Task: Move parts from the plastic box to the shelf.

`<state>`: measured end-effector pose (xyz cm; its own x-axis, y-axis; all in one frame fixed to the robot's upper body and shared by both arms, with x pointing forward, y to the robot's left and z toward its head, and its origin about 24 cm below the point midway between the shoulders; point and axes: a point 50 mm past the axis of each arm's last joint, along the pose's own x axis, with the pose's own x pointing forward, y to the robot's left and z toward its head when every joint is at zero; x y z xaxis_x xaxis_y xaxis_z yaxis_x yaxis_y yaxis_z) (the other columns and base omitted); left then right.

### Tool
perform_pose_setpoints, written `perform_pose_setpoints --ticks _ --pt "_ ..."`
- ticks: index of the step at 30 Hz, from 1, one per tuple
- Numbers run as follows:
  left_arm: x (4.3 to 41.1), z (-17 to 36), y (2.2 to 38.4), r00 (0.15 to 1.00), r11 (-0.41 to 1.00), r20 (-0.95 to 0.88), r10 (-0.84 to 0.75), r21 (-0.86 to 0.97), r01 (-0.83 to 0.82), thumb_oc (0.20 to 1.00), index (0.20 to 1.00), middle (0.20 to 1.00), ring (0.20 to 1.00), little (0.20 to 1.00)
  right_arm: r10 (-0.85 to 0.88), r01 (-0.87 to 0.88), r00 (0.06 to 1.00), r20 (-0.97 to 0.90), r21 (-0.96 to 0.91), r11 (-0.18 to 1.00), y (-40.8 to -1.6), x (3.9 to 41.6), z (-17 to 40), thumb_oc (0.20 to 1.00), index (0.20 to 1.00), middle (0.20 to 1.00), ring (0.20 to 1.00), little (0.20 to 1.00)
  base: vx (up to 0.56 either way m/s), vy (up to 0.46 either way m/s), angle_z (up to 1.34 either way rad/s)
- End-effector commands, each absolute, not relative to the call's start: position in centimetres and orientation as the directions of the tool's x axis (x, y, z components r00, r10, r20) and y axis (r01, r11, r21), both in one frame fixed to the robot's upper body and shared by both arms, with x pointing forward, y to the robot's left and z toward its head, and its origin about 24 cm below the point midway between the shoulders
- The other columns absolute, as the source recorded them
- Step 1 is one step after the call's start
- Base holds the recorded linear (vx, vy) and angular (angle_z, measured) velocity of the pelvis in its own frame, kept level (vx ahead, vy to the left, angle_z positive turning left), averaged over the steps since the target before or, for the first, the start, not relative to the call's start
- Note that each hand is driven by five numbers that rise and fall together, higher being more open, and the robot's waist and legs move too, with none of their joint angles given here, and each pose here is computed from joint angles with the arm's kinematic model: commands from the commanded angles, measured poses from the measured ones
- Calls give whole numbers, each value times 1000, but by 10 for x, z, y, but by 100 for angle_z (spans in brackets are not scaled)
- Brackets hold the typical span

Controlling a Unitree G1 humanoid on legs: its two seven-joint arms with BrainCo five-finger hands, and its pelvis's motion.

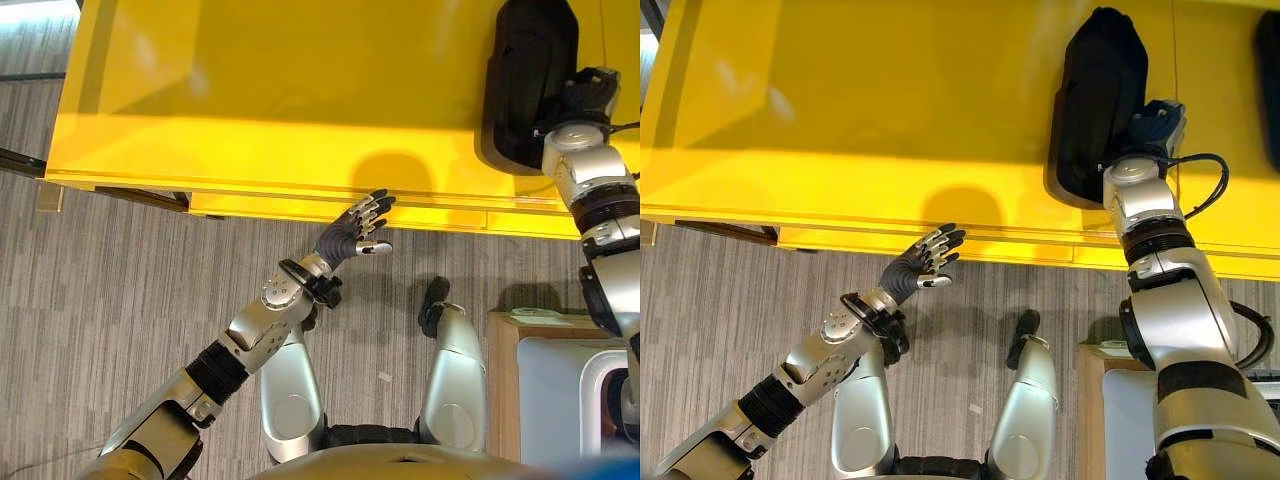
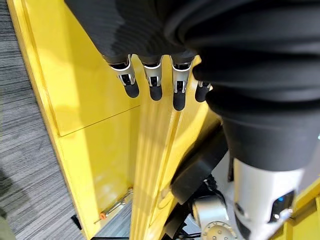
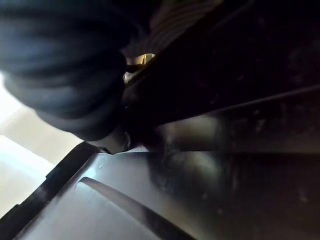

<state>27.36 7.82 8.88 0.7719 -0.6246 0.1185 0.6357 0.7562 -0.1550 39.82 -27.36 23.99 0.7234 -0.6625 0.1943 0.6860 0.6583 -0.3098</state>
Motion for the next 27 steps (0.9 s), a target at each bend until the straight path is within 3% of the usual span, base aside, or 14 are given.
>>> perform_pose_setpoints --ticks 1,4,7,27 --pt "246 103 55 582 570 209 -786 -117 813 1000 1000 1000 1000 1000 -612 645 760 217 -359 674 -256 405 239 200 200 200 200 200 0 0 0" --pt "238 97 44 497 486 149 -855 -106 867 1000 1000 1000 1000 1000 -598 692 721 349 -407 596 -251 404 259 200 200 200 200 200 18 34 -5" --pt "235 93 36 463 455 111 -879 -91 886 1000 1000 1000 1000 1000 -590 700 714 377 -399 592 -244 405 270 200 200 200 200 200 16 36 -9" --pt "233 86 45 504 497 81 -860 -94 863 1000 1000 1000 1000 1000 -596 860 510 620 -363 359 -247 391 322 200 200 200 200 200 3 -1 0"
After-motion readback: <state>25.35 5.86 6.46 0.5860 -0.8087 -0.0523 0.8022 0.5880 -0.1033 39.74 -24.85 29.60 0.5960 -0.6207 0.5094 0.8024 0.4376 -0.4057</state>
